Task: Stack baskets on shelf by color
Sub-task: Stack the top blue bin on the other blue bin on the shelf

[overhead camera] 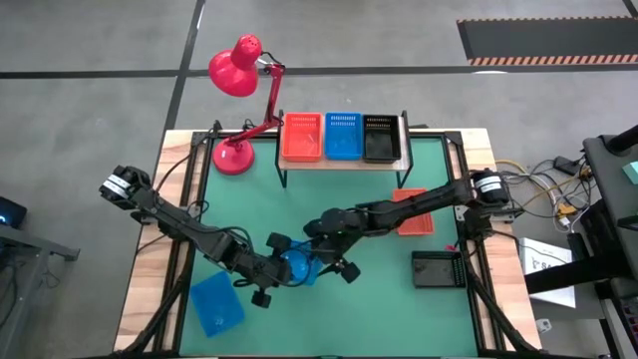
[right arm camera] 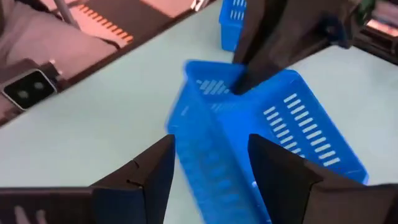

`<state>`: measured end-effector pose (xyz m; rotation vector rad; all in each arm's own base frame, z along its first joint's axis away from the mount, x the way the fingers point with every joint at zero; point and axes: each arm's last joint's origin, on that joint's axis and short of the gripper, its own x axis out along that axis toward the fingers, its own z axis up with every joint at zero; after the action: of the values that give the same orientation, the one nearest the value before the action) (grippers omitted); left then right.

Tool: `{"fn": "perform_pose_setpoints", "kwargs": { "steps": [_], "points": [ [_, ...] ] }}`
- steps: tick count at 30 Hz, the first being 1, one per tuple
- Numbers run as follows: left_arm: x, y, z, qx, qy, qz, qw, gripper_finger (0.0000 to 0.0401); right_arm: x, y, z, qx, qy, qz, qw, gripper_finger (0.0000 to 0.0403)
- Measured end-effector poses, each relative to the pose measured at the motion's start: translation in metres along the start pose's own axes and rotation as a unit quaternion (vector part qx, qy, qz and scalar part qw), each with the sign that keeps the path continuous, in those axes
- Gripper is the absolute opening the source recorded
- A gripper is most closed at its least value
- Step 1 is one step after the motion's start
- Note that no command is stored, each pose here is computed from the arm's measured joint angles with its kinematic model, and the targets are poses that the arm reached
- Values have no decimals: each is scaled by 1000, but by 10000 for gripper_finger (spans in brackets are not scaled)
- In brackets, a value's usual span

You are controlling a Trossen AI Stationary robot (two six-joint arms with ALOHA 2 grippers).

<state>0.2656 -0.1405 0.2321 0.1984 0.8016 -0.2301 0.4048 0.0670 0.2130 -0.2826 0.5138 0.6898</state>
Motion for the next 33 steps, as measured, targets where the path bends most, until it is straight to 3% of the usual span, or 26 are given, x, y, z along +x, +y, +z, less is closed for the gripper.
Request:
{"fn": "perform_pose_setpoints", "kwargs": {
  "steps": [7, 16, 27, 33],
  "points": [
    [0, 0, 2, 20, -10, -2, 1000, 0, 6, -1, 4, -13, -26, 74, 997, 165],
    [0, 0, 5, 27, -30, 9, 999, 13, 6, 0, 5, -42, -29, 86, 995, 19],
    [0, 1, 7, 27, -40, 26, 999, 148, 5, 2, 2, -35, -15, 93, 995, 9],
    [-14, 5, 11, 66, -61, 34, 995, 171, 3, 7, -1, -16, 14, 106, 994, 9]
  ]
}}
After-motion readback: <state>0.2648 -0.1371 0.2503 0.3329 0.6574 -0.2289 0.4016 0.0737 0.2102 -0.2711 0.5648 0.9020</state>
